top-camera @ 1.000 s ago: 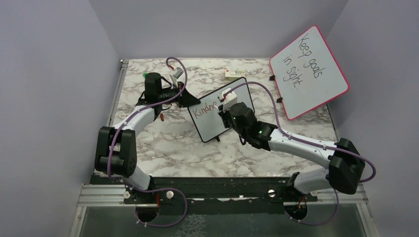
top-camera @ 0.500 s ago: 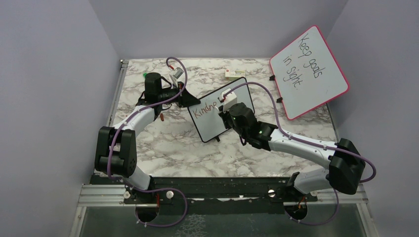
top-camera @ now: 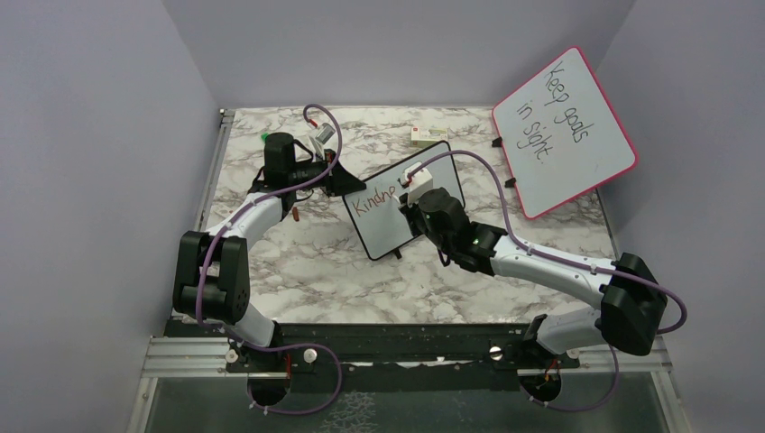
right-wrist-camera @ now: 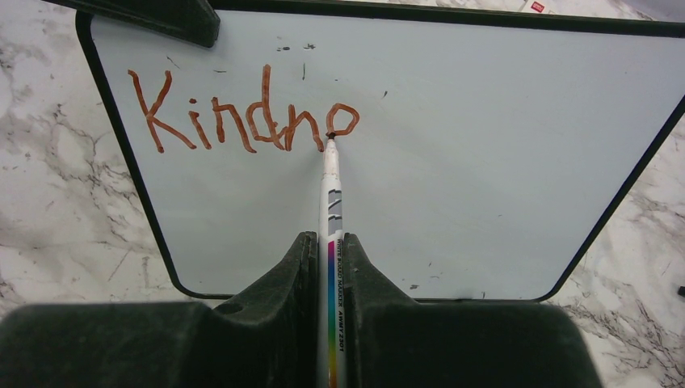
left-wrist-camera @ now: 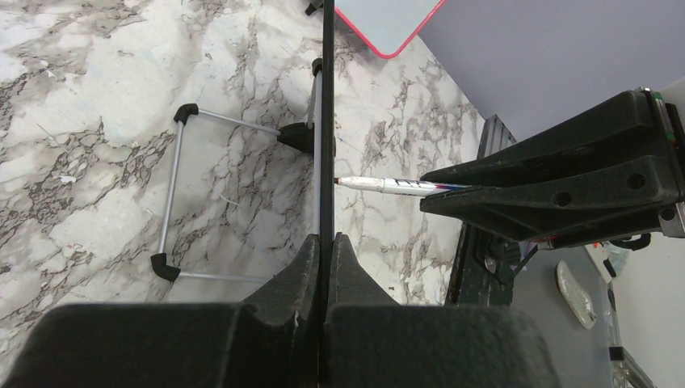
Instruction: Write a sentence on the whiteboard
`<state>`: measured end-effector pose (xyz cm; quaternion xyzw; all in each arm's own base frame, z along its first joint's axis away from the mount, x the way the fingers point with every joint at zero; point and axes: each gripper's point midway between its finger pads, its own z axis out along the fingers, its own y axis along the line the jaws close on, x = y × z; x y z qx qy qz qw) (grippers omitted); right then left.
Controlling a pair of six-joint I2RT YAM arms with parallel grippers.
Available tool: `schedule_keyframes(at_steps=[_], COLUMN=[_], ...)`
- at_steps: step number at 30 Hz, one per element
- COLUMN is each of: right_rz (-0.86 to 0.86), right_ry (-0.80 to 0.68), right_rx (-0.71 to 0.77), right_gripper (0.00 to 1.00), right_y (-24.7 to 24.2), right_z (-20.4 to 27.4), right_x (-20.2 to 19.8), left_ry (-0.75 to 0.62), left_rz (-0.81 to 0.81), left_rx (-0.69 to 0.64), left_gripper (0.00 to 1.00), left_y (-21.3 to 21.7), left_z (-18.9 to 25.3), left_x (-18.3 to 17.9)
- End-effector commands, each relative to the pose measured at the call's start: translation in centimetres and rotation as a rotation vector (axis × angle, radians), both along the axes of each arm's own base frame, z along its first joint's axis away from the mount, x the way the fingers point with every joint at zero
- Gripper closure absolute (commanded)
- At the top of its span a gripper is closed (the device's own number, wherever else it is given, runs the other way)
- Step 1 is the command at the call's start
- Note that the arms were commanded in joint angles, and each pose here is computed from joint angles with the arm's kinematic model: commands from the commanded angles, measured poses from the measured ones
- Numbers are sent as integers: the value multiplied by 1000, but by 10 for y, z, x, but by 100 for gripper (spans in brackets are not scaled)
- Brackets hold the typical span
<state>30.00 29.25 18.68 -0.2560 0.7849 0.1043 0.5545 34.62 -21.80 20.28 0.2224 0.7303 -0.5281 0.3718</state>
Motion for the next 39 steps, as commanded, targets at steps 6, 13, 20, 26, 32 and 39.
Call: schedule_keyframes(at_steps=[6, 13, 20, 26, 32, 39], right_rz=[-5, -15, -4, -43, -100, -89], right_ry=[27, 21, 37, 16, -28, -56], right_rx=[-56, -71, -94, -96, -70, -17], right_gripper=[99, 99, 99, 99, 99, 99], right_y=[-11, -14, -17, -22, -26, -22], right_z=[-13, -15, -18, -17, -6, 8], right_x=[-3, -2, -6, -1, 9, 12], left_ry=[32, 34, 34, 30, 29, 29], left_rz=[-35, -35, -35, -35, -38, -37], left_rx=[0, 1, 0, 0, -1, -1], left_gripper=[100, 100, 100, 100, 100, 100], left_y=[-2, -2, -2, -2, -2, -2], left_z=[-5, -6, -6, -5, -4, -4], left_x=[-5, -5, -5, -6, -6, -7])
